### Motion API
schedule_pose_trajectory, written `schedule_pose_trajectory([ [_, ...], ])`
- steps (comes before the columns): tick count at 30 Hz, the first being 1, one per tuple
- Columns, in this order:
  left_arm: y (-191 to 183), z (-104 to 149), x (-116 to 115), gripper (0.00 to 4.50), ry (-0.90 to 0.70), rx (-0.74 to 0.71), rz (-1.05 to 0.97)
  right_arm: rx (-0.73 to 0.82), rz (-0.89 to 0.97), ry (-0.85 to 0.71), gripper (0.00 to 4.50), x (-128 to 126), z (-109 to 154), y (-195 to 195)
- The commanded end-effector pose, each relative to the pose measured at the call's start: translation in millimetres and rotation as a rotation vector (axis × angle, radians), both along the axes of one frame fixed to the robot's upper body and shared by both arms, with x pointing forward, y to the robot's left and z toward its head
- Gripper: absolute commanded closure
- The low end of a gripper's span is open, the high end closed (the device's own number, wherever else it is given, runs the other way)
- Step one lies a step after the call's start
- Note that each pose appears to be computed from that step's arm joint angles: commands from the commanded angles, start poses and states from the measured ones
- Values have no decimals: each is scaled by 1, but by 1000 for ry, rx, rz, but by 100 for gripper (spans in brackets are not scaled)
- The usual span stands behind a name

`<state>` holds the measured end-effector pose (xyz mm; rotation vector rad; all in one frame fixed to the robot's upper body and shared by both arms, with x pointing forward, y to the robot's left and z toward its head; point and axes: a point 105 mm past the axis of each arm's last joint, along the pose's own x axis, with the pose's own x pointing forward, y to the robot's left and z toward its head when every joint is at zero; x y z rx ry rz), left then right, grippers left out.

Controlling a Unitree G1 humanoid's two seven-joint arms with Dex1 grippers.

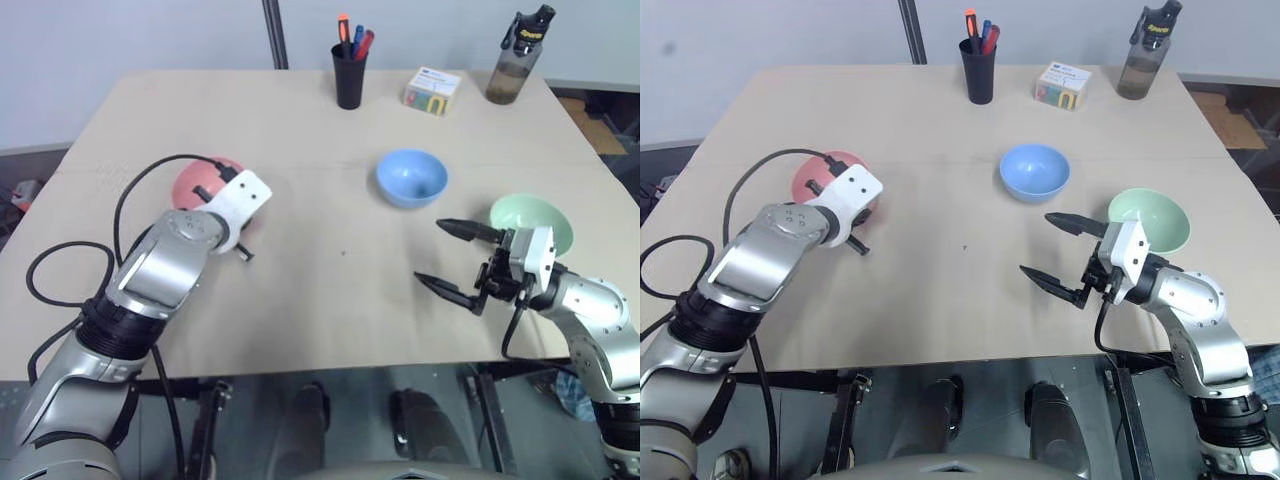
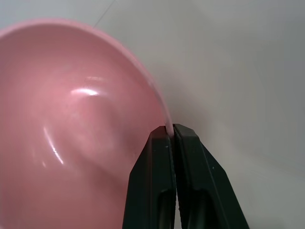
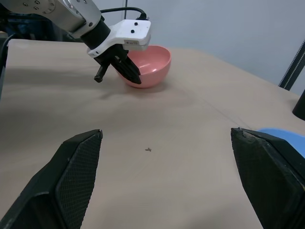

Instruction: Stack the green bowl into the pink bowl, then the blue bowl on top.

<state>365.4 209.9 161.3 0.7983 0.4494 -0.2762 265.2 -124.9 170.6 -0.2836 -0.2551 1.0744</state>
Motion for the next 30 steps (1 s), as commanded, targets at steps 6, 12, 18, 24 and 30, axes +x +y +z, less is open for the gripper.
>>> schedule_pose_trajectory([
  [6,-87,34,-38,440,-15,-140,-629,3,-74,-34,0,-9,3,-12],
  [12,-117,9,-69,440,132,-114,-933,-40,-163,-1,0,-13,-8,-23],
  [18,-126,2,-79,440,244,-176,-1056,-66,-250,46,0,-12,-13,-30],
  [24,-122,5,-73,284,251,-202,-1024,-98,-341,63,0,-4,-13,-39],
  [30,-108,40,-78,32,120,-418,-964,-170,-512,56,0,24,-6,-59],
])
